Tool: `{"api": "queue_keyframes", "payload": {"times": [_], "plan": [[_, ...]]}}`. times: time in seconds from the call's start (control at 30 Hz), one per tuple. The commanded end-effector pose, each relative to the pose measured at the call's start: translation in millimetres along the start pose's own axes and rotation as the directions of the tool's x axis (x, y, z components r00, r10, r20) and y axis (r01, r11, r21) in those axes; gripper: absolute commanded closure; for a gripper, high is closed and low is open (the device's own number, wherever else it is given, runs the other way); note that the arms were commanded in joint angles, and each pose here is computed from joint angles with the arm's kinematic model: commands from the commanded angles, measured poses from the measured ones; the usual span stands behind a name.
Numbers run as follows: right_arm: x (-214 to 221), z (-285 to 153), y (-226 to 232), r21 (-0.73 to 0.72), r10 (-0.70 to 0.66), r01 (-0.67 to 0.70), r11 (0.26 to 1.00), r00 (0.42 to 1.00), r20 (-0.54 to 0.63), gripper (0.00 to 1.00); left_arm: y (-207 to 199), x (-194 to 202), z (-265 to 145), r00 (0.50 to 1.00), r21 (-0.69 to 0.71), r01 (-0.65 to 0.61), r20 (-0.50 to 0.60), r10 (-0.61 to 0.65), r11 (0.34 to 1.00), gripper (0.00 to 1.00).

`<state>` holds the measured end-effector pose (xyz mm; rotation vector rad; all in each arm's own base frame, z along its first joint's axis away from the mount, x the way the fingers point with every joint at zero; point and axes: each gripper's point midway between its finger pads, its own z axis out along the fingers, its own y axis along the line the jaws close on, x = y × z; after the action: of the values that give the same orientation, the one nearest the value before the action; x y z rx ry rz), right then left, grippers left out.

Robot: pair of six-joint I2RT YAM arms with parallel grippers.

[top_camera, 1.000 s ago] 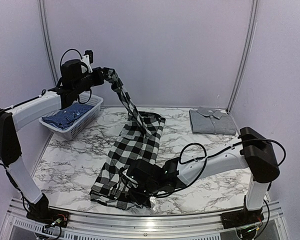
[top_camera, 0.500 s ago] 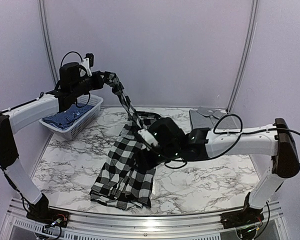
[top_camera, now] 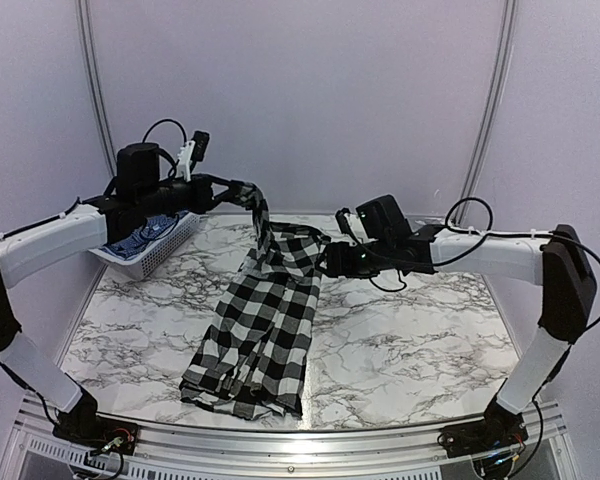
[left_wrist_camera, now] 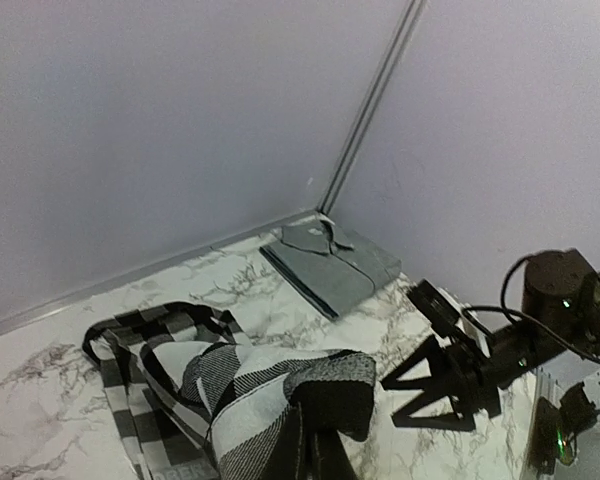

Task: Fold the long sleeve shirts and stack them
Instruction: Place the rectangle-folded shirt in the left sleeve.

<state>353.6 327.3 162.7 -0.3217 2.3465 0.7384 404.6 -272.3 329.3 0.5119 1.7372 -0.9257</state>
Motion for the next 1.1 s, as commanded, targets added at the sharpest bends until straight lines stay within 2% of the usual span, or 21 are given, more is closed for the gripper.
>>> {"api": "queue_keyframes", "payload": {"times": [0.0,0.13,0.27,0.37,0.47,0.67,0.73,0.87,0.97,1.07], "plan": [[-21.1,9.5,-5.2,-0.02,0.02,-0.02,1.0,0.999,0.028,0.34,-59.2,70.9,-0.7,0.976,0.155,0.025,-0.219,0.01,0.988,1.0],[-21.8,17.1,-14.8,-0.003,0.017,-0.017,1.0,1.0,0.017,0.34,-86.0,145.8,2.1,0.924,0.164,0.073,-0.382,-0.005,0.984,1.0],[-15.2,22.4,-18.3,0.001,0.004,-0.004,1.0,1.0,-0.005,0.34,-85.8,208.2,-5.9,0.849,0.107,0.11,-0.527,-0.037,0.988,0.99],[-11.0,26.2,-19.0,-0.001,-0.013,0.013,1.0,1.0,-0.02,0.35,-84.4,227.7,-10.7,0.816,0.069,0.098,-0.577,-0.04,0.993,0.88],[-11.0,28.0,-18.7,-0.003,-0.03,0.03,1.0,0.999,-0.027,0.34,-81.4,227.8,-10.3,0.818,0.03,0.089,-0.573,-0.056,0.996,0.67],[-1.0,25.8,-3.4,0.011,-0.092,0.093,0.996,0.995,-0.045,0.34,-85.6,225.8,-10.7,0.828,0.012,0.105,-0.555,-0.08,0.994,0.42],[7.9,26.0,-4.1,0.023,-0.101,0.103,0.994,0.993,-0.06,0.34,-84.0,224.5,-9.9,0.832,-0.01,0.113,-0.546,-0.1,0.994,0.42],[22.0,25.8,0.2,0.036,-0.14,0.143,0.989,0.987,-0.08,0.35,-65.9,235.0,-9.2,0.819,-0.142,0.15,-0.537,-0.203,0.979,0.5],[33.4,25.3,3.0,0.051,-0.152,0.158,0.986,0.983,-0.099,0.35,-52.2,258.9,-14.2,0.782,-0.236,0.183,-0.554,-0.287,0.954,0.55],[33.2,20.8,-1.4,0.068,-0.139,0.145,0.987,0.987,-0.084,0.35,-55.5,279.2,-15.8,0.75,-0.247,0.198,-0.585,-0.309,0.949,0.56]]}}
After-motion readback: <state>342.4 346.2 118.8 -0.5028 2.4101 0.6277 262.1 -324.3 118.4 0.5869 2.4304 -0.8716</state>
